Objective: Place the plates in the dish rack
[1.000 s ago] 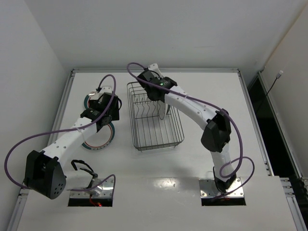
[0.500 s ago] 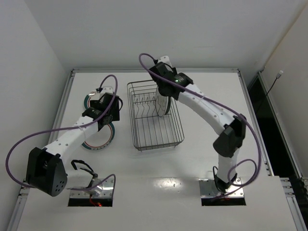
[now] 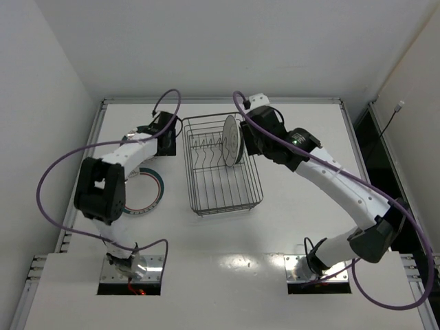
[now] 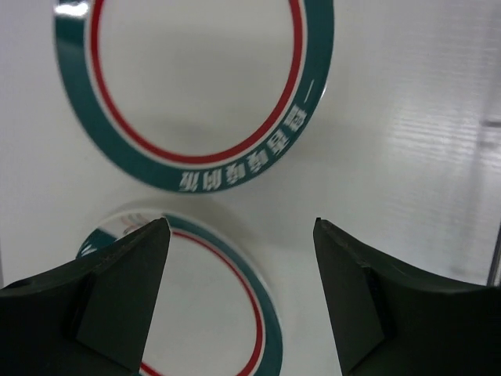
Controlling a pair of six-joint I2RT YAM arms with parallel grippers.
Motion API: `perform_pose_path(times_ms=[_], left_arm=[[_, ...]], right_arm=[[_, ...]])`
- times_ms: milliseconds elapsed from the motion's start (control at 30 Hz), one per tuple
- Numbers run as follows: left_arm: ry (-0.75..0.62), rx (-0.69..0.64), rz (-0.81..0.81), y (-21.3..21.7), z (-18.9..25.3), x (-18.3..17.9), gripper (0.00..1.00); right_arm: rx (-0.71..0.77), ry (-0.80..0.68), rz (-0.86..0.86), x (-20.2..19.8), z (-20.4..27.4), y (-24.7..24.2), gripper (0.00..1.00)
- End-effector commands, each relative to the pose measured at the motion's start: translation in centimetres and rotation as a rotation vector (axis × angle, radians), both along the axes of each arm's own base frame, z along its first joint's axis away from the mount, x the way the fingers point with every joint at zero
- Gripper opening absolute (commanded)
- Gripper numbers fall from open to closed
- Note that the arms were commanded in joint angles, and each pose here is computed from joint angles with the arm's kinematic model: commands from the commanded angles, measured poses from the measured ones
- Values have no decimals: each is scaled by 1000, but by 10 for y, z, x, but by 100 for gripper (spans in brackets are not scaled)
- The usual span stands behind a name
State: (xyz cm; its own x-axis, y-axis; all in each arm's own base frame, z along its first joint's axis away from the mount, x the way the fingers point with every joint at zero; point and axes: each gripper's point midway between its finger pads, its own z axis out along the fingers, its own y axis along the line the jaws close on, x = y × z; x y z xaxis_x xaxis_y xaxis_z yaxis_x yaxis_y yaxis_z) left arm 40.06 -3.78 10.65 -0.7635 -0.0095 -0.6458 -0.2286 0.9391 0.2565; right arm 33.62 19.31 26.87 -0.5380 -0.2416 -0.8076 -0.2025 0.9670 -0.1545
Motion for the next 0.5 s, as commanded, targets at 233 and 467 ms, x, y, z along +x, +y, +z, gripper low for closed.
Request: perform_pose_path(times_ms=[233, 467], left_arm=[[176, -17, -40, 2, -71, 41, 70], [246, -7, -6, 17, -98, 41, 59]], right_arm=[[52, -31, 35, -16, 17, -17, 44], [61, -37, 37, -13, 22, -20, 44]])
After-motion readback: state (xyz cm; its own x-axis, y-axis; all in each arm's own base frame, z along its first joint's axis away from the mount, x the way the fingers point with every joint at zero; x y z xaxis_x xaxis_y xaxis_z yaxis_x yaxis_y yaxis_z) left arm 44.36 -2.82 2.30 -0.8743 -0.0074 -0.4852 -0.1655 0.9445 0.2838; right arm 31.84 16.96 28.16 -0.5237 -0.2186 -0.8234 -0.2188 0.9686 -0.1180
